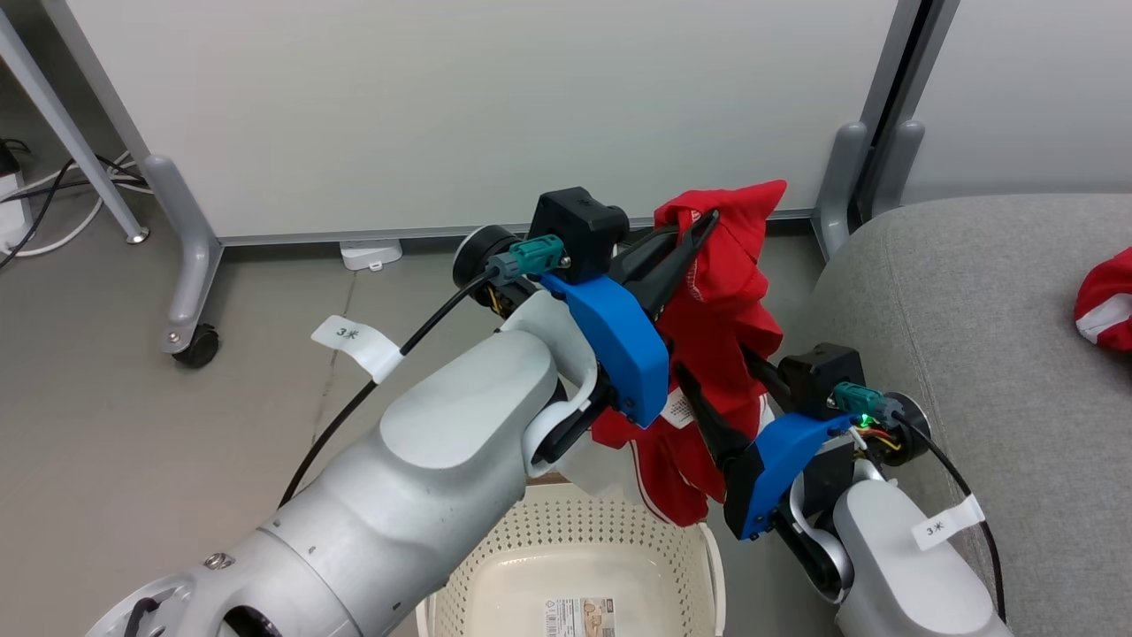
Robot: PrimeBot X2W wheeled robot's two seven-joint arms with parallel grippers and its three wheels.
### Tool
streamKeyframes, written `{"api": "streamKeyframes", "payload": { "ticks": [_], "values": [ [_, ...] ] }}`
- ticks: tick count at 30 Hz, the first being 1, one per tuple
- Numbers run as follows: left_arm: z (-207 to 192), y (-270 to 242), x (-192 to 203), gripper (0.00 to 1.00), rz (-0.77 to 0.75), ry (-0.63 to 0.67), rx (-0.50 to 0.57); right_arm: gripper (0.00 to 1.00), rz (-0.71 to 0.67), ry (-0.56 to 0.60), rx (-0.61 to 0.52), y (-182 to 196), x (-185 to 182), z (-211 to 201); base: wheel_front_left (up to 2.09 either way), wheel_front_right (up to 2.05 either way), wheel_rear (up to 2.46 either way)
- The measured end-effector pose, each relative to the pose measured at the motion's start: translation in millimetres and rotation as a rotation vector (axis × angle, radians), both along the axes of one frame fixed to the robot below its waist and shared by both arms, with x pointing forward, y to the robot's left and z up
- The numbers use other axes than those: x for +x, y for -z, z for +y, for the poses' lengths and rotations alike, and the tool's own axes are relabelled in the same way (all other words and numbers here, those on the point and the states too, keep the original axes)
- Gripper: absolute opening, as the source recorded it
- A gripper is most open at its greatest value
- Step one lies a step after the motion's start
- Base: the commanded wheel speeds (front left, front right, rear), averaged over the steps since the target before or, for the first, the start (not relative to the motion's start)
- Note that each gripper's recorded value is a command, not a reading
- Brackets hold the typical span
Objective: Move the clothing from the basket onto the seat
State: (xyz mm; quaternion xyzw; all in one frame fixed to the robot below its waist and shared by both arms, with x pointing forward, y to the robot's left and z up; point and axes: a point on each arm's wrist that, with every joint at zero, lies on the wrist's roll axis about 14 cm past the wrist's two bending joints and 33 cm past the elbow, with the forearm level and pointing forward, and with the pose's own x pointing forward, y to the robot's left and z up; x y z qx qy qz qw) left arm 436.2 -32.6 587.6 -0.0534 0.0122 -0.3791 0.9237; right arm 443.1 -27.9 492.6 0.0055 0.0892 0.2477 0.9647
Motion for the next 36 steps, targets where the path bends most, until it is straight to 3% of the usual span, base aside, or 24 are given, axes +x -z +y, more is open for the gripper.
{"api": "streamKeyframes", "payload": {
  "ticks": [5,6,7,36],
  "values": [
    [-7.2,-0.9,-5.8,0.0,0.002,0.03,0.0,1.0,0.025,-0.018,-0.007,3.8,3.1,6.1,0.0,0.0,0.0],
    [-8.9,-1.6,-7.1,0.0,0.0,0.036,-0.001,0.89,0.03,-0.02,-0.005,4.0,3.9,7.0,0.0,0.0,0.0],
    [-11.0,-2.3,-8.6,0.0,0.0,0.044,-0.002,0.02,0.033,-0.023,-0.004,3.9,4.8,8.0,0.0,0.0,0.0],
    [-15.9,1.6,-7.9,0.0,0.02,0.036,0.001,0.0,0.009,-0.021,0.043,-1.0,4.6,7.2,0.0,0.0,0.0]
  ]
}}
